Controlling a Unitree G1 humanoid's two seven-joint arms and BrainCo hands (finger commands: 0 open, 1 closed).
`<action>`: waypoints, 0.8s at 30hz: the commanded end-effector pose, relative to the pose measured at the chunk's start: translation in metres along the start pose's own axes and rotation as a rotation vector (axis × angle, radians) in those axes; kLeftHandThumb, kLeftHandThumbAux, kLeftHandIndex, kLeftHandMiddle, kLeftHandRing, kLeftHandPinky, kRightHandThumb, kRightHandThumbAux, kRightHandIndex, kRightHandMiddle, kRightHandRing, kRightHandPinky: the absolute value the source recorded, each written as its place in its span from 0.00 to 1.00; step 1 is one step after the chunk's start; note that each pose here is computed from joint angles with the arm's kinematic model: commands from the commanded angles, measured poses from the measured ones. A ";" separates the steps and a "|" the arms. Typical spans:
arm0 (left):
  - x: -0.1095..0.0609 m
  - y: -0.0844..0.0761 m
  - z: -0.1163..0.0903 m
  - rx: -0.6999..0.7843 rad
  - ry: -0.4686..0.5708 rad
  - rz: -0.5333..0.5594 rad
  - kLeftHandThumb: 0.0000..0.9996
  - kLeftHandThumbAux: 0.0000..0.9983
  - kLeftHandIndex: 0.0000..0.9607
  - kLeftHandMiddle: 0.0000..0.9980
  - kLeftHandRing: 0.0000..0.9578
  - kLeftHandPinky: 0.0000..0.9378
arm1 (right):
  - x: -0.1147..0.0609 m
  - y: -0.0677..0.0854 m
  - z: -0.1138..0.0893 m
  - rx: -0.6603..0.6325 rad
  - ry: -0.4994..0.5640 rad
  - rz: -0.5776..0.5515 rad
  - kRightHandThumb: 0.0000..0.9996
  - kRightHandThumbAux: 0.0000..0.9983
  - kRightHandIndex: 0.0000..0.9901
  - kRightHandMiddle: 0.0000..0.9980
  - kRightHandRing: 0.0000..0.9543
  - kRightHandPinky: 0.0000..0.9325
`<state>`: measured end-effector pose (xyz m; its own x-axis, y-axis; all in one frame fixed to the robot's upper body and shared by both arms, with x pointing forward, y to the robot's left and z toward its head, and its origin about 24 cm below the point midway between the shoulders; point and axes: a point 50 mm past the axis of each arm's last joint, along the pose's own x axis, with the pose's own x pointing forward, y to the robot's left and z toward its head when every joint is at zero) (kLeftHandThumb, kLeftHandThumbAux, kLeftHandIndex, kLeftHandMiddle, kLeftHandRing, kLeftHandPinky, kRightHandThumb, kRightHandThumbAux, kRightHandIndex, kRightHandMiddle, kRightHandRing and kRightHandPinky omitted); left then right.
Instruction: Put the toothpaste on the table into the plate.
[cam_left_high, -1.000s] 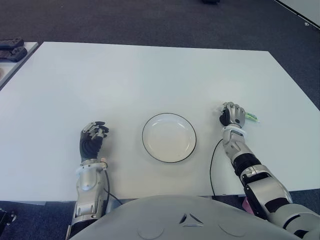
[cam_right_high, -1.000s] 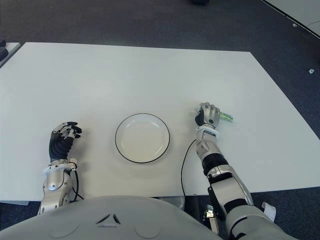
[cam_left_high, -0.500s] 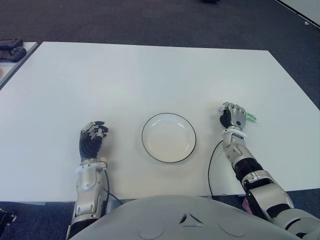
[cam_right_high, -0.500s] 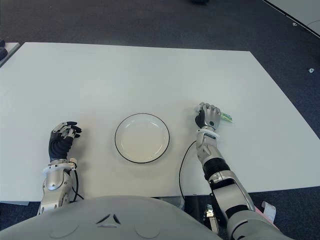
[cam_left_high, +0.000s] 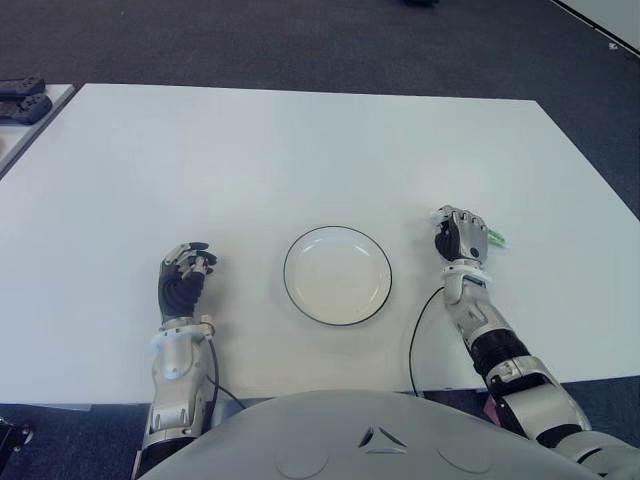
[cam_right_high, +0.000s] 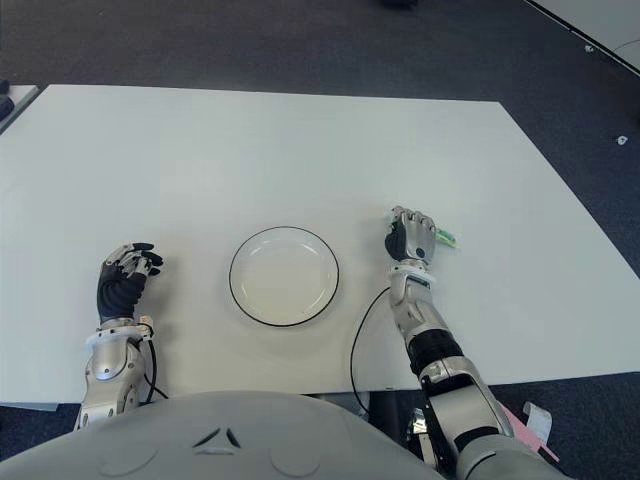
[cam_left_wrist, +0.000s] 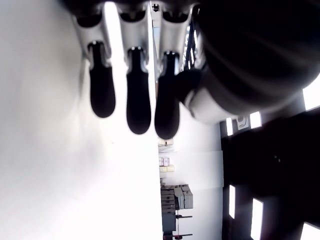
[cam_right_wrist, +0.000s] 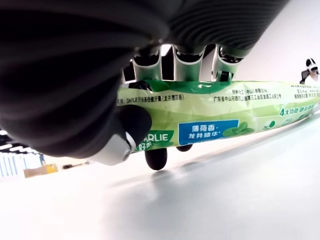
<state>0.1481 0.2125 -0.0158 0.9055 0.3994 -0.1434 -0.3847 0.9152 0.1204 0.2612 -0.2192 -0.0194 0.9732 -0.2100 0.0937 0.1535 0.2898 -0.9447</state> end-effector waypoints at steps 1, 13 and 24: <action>-0.002 0.000 -0.008 -0.004 0.048 -0.009 0.71 0.72 0.45 0.54 0.54 0.53 | -0.014 0.008 0.001 0.054 -0.033 0.023 0.85 0.68 0.40 0.54 0.87 0.88; -0.002 -0.003 -0.008 -0.002 0.046 -0.008 0.71 0.72 0.45 0.54 0.54 0.53 | -0.019 -0.028 0.045 0.247 -0.285 -0.179 0.85 0.68 0.40 0.54 0.89 0.90; -0.001 -0.005 -0.008 -0.013 0.032 -0.009 0.71 0.72 0.45 0.54 0.54 0.53 | -0.027 -0.049 0.076 0.461 -0.493 -0.235 0.85 0.68 0.39 0.54 0.90 0.91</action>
<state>0.1498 0.2104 -0.0158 0.9088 0.3958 -0.1321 -0.3833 0.9170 0.1106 0.2419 -0.1603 0.0407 0.8716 0.0729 0.4847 0.3328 0.6380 -0.6944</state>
